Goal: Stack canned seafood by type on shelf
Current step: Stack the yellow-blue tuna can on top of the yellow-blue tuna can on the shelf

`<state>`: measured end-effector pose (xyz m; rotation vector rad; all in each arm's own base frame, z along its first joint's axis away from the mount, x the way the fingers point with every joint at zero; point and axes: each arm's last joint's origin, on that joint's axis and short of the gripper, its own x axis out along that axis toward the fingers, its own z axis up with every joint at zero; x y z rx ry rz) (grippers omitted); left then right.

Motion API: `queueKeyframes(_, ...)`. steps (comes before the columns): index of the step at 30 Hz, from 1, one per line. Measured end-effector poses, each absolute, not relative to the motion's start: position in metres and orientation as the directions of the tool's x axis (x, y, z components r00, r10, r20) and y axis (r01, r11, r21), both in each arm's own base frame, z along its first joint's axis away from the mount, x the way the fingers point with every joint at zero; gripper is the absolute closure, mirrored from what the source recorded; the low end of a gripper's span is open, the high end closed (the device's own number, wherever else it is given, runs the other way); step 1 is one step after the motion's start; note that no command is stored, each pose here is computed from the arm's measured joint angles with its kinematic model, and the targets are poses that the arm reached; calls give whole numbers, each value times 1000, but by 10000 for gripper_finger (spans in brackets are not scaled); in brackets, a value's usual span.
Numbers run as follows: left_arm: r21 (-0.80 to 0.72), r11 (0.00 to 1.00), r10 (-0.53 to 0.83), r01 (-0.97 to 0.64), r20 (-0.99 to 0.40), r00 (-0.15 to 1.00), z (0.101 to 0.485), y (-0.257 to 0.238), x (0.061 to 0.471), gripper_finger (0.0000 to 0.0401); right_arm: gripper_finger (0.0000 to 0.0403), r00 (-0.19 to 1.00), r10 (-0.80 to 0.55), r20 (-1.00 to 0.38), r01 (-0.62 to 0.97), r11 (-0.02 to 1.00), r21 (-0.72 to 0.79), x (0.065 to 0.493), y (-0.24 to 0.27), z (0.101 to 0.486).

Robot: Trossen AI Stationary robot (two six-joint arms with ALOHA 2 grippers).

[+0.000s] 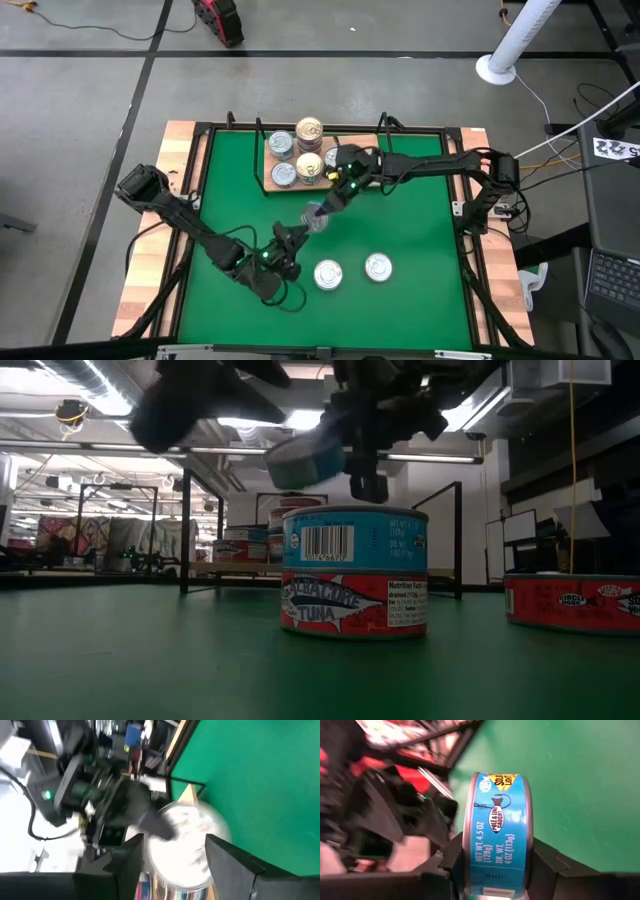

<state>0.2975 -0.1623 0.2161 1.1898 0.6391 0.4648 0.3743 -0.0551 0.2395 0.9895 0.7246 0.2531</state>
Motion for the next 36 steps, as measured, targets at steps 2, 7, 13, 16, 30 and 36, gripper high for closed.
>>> queueKeyframes(2, 956, 294, 629, 15, -205, 750, 216, -170, 293, 186, 256, 760, 518, -392, 107, 495, 862, 375, -63, 244)
queueKeyframes(7, 969, 246, 648, -1, -164, 744, 217, -180, 285, 182, 267, 790, 549, -273, 61, 373, 926, 378, -73, 256)
queueKeyframes(13, 993, 115, 702, 37, -108, 704, 219, -180, 282, 182, 259, 789, 589, -177, 34, 246, 969, 381, -71, 268)
queueKeyframes(16, 995, 97, 729, 24, -87, 679, 219, -176, 284, 182, 259, 787, 599, -149, 13, 225, 974, 383, -67, 271)
queueKeyframes(30, 998, 55, 792, 14, -52, 608, 219, -161, 290, 182, 259, 780, 611, -136, 12, 203, 979, 384, -64, 273)
queueKeyframes(36, 999, 45, 822, -5, -34, 569, 219, -152, 294, 182, 259, 781, 610, -136, 12, 203, 979, 384, -64, 273)
